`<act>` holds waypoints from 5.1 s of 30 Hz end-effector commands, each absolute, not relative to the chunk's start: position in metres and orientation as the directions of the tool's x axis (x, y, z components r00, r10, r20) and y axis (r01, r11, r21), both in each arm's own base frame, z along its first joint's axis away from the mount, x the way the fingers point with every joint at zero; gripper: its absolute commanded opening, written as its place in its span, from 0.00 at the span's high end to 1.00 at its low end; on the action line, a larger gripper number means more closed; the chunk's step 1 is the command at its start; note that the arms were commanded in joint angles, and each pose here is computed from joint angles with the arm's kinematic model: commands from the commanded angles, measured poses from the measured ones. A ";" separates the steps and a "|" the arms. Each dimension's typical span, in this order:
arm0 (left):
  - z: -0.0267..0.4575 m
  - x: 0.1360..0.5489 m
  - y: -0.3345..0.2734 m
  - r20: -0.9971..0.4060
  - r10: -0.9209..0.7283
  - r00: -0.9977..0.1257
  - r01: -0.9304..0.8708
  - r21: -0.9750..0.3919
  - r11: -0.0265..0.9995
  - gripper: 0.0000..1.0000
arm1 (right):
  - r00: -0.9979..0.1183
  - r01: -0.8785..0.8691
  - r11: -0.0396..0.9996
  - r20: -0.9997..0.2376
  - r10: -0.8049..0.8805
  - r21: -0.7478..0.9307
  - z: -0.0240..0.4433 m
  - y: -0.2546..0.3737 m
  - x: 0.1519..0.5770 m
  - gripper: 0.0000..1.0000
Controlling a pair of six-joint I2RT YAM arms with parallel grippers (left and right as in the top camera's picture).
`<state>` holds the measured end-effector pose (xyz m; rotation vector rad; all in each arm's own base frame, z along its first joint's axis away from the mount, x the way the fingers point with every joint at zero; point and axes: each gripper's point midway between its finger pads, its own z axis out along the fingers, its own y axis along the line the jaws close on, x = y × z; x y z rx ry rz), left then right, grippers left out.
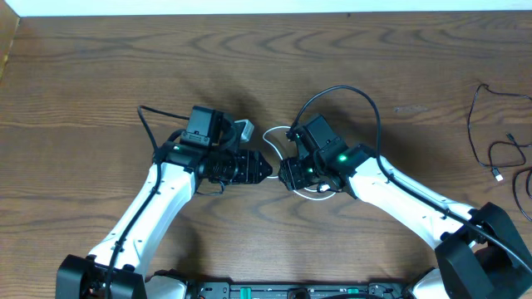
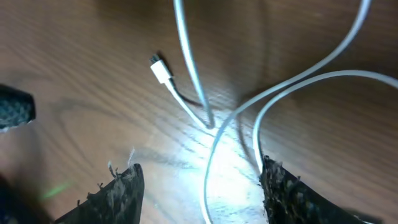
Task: Untangle cables
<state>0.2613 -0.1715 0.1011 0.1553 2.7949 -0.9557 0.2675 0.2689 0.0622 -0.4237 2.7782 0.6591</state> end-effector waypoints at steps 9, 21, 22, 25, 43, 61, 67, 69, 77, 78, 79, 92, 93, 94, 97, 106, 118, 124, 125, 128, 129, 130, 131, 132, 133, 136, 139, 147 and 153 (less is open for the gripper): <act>0.110 0.267 -0.169 -0.238 0.047 -0.970 0.181 -0.585 0.790 0.39 | -0.986 -0.110 0.896 -0.163 -0.043 0.429 0.022 0.274 0.271 0.47; 0.110 0.267 -0.169 -0.237 0.047 -0.970 0.181 -0.585 0.791 0.39 | -0.985 0.089 0.859 -0.084 0.151 0.504 0.012 0.300 0.275 0.72; 0.110 0.267 -0.169 -0.237 0.047 -0.970 0.181 -0.585 0.791 0.39 | -0.983 0.107 0.857 -0.074 0.167 0.504 0.012 0.300 0.274 0.76; 0.110 0.266 -0.169 -0.233 0.047 -0.971 0.179 -0.585 0.791 0.39 | -0.977 0.156 0.848 -0.047 0.208 0.506 0.011 0.303 0.272 0.79; 0.109 0.264 -0.169 -0.223 0.048 -0.974 0.173 -0.585 0.793 0.39 | -0.873 0.396 0.805 -0.091 0.479 0.442 0.006 0.283 0.292 0.85; 0.109 0.264 -0.169 -0.223 0.048 -0.974 0.173 -0.585 0.793 0.39 | -0.914 0.047 0.902 -0.347 0.212 0.429 0.034 0.274 0.327 0.99; 0.109 0.264 -0.169 -0.224 0.048 -0.974 0.173 -0.585 0.793 0.39 | -0.842 -0.014 0.915 -0.499 0.207 0.403 0.089 0.216 0.369 0.99; 0.109 0.264 -0.169 -0.224 0.048 -0.974 0.173 -0.585 0.793 0.39 | -0.810 -0.005 0.923 -0.543 0.221 0.384 0.108 0.185 0.381 0.99; 0.109 0.264 -0.169 -0.224 0.048 -0.974 0.173 -0.585 0.793 0.39 | -0.693 0.155 0.951 -0.656 0.297 0.267 0.151 0.043 0.404 0.99; 0.109 0.264 -0.169 -0.224 0.048 -0.974 0.173 -0.585 0.793 0.39 | -0.677 0.189 0.952 -0.670 0.304 0.240 0.154 0.023 0.404 0.99; 0.109 0.264 -0.169 -0.224 0.048 -0.974 0.173 -0.585 0.793 0.39 | -0.660 0.233 0.949 -0.682 0.315 0.212 0.156 0.001 0.404 0.99; 0.109 0.264 -0.169 -0.224 0.048 -0.974 0.173 -0.585 0.793 0.39 | -0.498 0.708 0.705 -0.738 0.455 -0.042 0.161 -0.199 0.345 0.93; 0.109 0.264 -0.169 -0.224 0.048 -0.974 0.173 -0.585 0.793 0.39 | -0.478 0.724 0.689 -0.732 0.485 -0.016 0.159 -0.202 0.342 0.84; 0.109 0.264 -0.169 -0.224 0.048 -0.973 0.173 -0.585 0.793 0.39 | -0.464 0.728 0.686 -0.725 0.510 0.016 0.158 -0.201 0.342 0.74; 0.109 0.264 -0.169 -0.224 0.048 -0.973 0.173 -0.585 0.793 0.39 | -0.482 0.649 0.749 -0.691 0.539 0.132 0.154 -0.180 0.356 0.54; 0.112 0.271 -0.171 -0.258 0.045 -0.965 0.193 -0.585 0.787 0.39 | -0.657 0.128 0.850 -0.598 0.459 0.511 0.168 -0.044 0.397 0.53; 0.087 0.312 -0.070 -0.393 -0.185 -0.901 -0.153 -0.112 0.982 0.33 | -0.845 -0.153 0.951 -0.534 0.015 0.270 0.099 0.077 0.383 0.53; 0.074 0.279 -0.035 -0.250 -0.324 -0.912 -0.320 -0.057 0.946 0.32 | -0.932 -0.190 0.968 -0.339 -0.126 0.163 0.051 0.092 0.342 0.20; 0.072 0.271 -0.030 -0.215 -0.347 -0.913 -0.345 -0.048 0.937 0.32 | -0.941 -0.191 0.968 -0.311 -0.133 0.163 0.048 0.093 0.335 0.09; 0.068 0.245 -0.018 -0.104 -0.401 -0.910 -0.401 -0.027 0.916 0.32 | -0.966 -0.161 0.973 -0.228 -0.121 0.168 0.044 0.091 0.315 0.01; 0.067 0.238 -0.015 -0.071 -0.415 -0.907 -0.415 -0.023 0.910 0.32 | -0.971 -0.150 0.974 -0.213 -0.113 0.169 0.043 0.090 0.311 0.01; 0.066 0.231 -0.013 -0.042 -0.427 -0.903 -0.427 -0.016 0.904 0.32 | -0.975 -0.133 0.976 -0.199 -0.098 0.172 0.044 0.089 0.308 0.01; 0.066 0.225 -0.011 -0.017 -0.436 -0.900 -0.436 -0.007 0.900 0.32 | -0.980 -0.119 0.978 -0.181 -0.087 0.172 0.044 0.088 0.303 0.01; 0.066 0.219 -0.009 0.002 -0.440 -0.898 -0.440 0.004 0.898 0.32 | -0.982 -0.113 0.979 -0.171 -0.083 0.172 0.046 0.087 0.299 0.01; 0.066 0.215 -0.009 0.016 -0.429 -0.903 -0.429 0.011 0.903 0.33 | -0.982 -0.114 0.979 -0.169 -0.085 0.172 0.049 0.086 0.297 0.01; 0.069 0.207 -0.012 0.036 -0.384 -0.923 -0.384 0.004 0.923 0.35 | -0.979 -0.117 0.979 -0.187 -0.085 0.169 0.059 0.085 0.294 0.01; 0.076 0.202 -0.013 0.000 -0.375 -0.927 -0.375 -0.015 0.927 0.35 | -0.965 -0.121 0.982 -0.250 -0.081 0.148 0.075 0.081 0.294 0.01; 0.130 0.203 -0.017 -0.342 -0.322 -0.883 -0.284 -0.156 0.946 0.36 | -0.865 -0.162 0.977 -0.496 -0.073 0.139 0.122 0.075 0.281 0.01; 0.186 0.188 -0.016 -0.607 -0.329 -0.724 -0.211 -0.259 0.943 0.02 | -0.750 -0.189 0.972 -0.660 -0.049 0.143 0.149 0.069 0.254 0.01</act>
